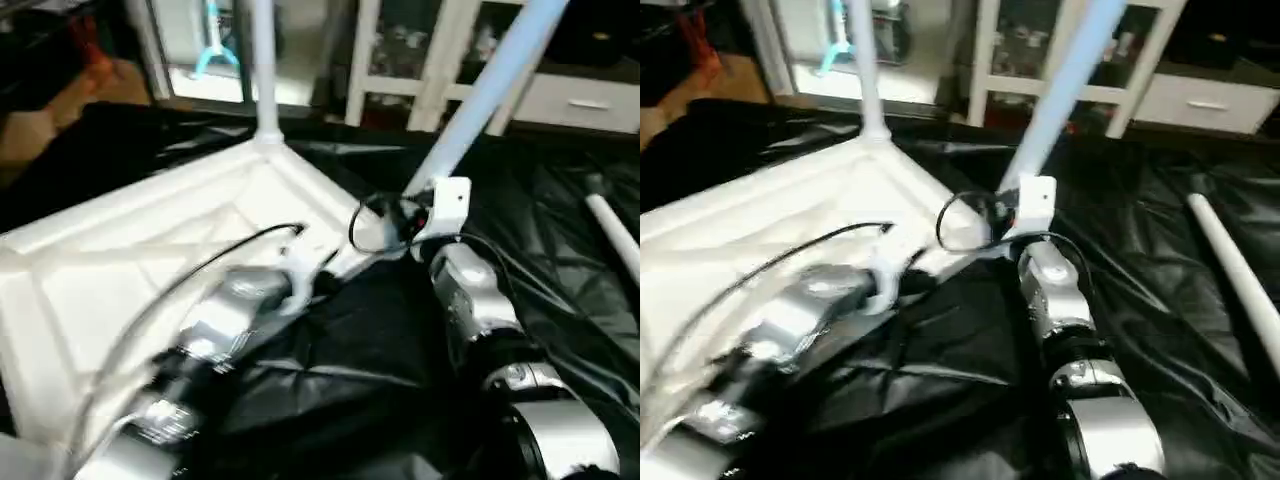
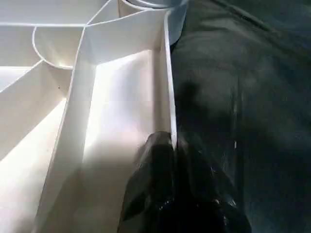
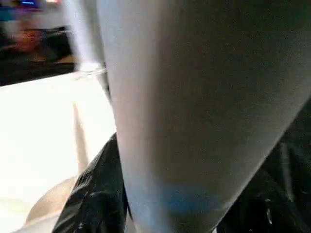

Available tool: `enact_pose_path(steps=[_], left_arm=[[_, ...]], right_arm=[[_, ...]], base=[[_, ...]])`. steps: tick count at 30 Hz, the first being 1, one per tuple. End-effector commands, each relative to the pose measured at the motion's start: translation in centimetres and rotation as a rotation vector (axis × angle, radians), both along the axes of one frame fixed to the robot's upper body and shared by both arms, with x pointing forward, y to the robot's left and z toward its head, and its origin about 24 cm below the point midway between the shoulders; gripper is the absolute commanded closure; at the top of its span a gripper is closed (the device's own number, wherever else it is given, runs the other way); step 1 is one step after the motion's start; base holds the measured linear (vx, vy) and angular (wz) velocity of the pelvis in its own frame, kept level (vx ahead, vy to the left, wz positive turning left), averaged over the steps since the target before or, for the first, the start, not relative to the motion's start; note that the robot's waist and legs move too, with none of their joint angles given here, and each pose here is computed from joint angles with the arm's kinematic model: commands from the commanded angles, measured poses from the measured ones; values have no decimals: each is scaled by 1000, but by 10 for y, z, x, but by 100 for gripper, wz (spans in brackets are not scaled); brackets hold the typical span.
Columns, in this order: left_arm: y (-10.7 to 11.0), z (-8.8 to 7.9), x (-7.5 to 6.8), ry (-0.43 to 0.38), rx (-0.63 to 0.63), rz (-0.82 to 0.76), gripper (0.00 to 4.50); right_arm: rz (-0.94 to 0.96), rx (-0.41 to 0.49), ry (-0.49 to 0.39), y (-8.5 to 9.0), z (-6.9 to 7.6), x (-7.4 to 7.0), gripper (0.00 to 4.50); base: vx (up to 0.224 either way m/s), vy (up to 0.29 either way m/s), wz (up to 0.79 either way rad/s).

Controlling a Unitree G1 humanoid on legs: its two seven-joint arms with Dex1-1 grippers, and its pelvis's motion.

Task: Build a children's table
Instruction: Insert table leg to table base

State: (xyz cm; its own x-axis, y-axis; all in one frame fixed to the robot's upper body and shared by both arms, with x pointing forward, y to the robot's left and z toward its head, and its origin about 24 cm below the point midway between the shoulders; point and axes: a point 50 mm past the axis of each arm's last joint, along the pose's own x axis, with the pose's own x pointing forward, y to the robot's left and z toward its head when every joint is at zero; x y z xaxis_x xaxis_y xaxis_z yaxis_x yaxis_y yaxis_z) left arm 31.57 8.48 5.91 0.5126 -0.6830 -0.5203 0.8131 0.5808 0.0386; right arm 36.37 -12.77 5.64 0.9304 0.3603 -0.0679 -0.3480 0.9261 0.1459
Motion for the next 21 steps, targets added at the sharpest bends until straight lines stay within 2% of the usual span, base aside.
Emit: enact_pose_path(steps=[1, 6, 11, 13, 15, 17, 18, 19, 21], left_arm=[[-14, 8, -15, -16, -56, -208, 450], [0, 8, -24, 24, -69, -278, 450], [7, 12, -44, 75, -125, -461, 450], [20, 12, -57, 112, -104, -568, 450], [31, 14, -63, 150, -96, -596, 450], [35, 15, -65, 157, -97, -599, 450], [40, 18, -66, 159, -100, -597, 450], [40, 18, -66, 159, -100, -597, 450], [42, 21, -66, 145, -104, -598, 450]], right_arm=[[224, -10, 386, 15, -74, -43, 265], [292, -70, 389, -3, -74, -46, 265], [512, -150, 405, -8, -75, -55, 265], [697, -200, 412, -23, -71, -64, 265], [827, -214, 436, -39, -68, -73, 265], [877, -214, 446, -47, -66, -78, 265], [941, -212, 464, -60, -64, -85, 265], [941, -212, 464, -60, -64, -85, 265], [994, -218, 479, -74, -66, -97, 265]], base=[[0, 0, 0], [0, 0, 0], [0, 0, 0], [0, 0, 0], [0, 0, 0], [0, 0, 0], [0, 0, 0], [0, 0, 0], [0, 0, 0]])
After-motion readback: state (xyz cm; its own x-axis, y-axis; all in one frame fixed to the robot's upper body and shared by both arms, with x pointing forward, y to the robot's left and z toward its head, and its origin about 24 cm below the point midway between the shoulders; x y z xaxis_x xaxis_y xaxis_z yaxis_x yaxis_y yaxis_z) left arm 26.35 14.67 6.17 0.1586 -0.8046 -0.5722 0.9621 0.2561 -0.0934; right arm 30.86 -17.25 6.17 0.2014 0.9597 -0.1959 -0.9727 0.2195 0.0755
